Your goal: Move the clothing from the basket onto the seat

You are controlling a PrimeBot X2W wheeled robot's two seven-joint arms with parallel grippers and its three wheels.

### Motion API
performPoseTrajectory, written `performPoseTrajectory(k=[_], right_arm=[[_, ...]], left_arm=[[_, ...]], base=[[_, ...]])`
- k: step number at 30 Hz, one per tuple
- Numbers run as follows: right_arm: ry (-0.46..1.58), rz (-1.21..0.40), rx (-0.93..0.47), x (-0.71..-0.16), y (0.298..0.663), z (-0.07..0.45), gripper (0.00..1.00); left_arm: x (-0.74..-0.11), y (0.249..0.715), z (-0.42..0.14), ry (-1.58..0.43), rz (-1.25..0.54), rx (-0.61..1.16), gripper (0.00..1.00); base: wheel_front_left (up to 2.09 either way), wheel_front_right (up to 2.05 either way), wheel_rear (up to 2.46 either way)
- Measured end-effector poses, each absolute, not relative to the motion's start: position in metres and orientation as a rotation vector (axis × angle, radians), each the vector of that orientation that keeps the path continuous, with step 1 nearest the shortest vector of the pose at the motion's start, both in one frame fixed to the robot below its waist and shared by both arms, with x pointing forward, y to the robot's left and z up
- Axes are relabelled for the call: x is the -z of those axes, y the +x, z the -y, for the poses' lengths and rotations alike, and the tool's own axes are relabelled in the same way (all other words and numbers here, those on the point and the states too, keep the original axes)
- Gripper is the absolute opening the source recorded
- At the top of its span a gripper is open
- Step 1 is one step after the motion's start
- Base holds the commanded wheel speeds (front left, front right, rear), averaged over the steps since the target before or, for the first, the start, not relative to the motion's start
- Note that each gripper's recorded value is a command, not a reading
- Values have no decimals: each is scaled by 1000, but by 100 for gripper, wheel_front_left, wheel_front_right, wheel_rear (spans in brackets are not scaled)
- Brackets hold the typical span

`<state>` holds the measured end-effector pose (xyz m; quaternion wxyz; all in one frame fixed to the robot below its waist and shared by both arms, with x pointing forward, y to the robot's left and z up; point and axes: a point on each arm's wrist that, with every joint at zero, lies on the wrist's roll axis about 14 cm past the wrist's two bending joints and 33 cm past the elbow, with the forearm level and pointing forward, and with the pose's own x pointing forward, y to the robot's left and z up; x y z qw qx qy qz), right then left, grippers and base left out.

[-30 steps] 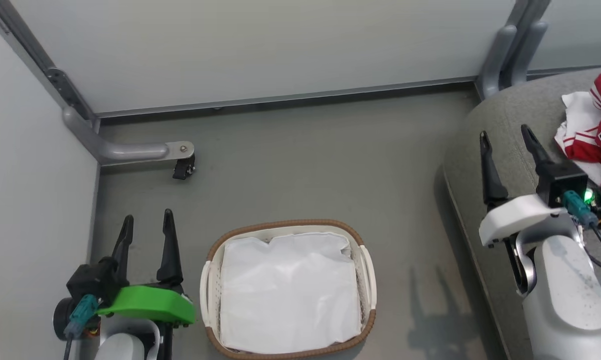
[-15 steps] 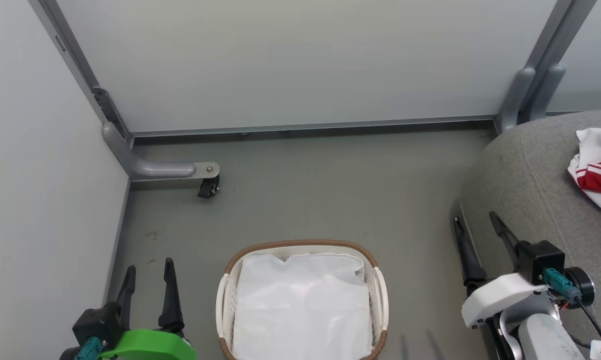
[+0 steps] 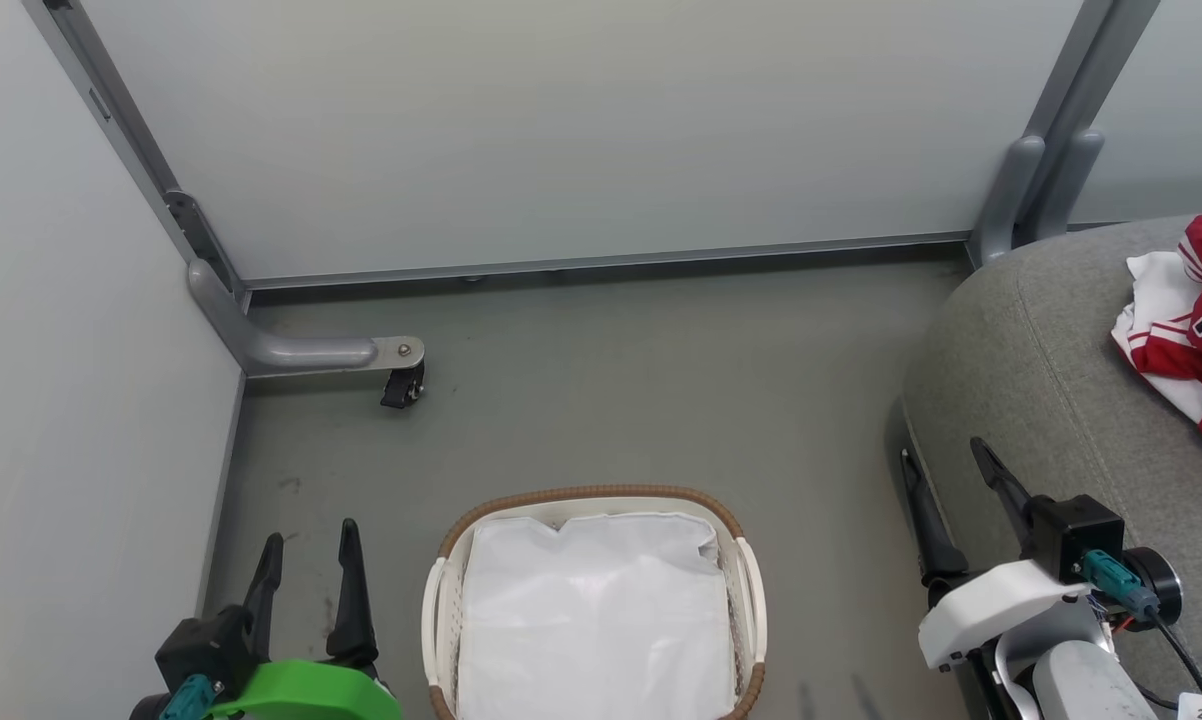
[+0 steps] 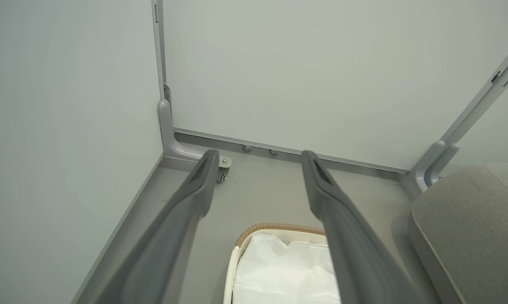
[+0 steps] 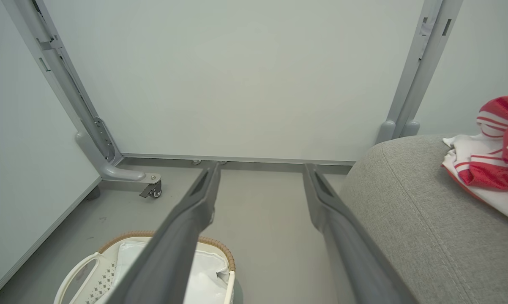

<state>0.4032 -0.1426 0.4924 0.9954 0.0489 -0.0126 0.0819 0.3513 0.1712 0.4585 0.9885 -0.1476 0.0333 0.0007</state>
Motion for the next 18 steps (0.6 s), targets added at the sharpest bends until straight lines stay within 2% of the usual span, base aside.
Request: performPoseTrajectory(k=[7,8,18], right_arm=[[108,25,-168,-492,403,141,100],[108,23,-168,-492,403,141,0],[216,-71,-121,-467,394,147,0]], left_arm=[[-457,350,-169,-308,-74,9,100],[-456,350,-168,-310,-76,10,0],[-439,345,-172,-399,-142,-27,0]], base=[[0,0,0],[0,0,0],[0,0,0]])
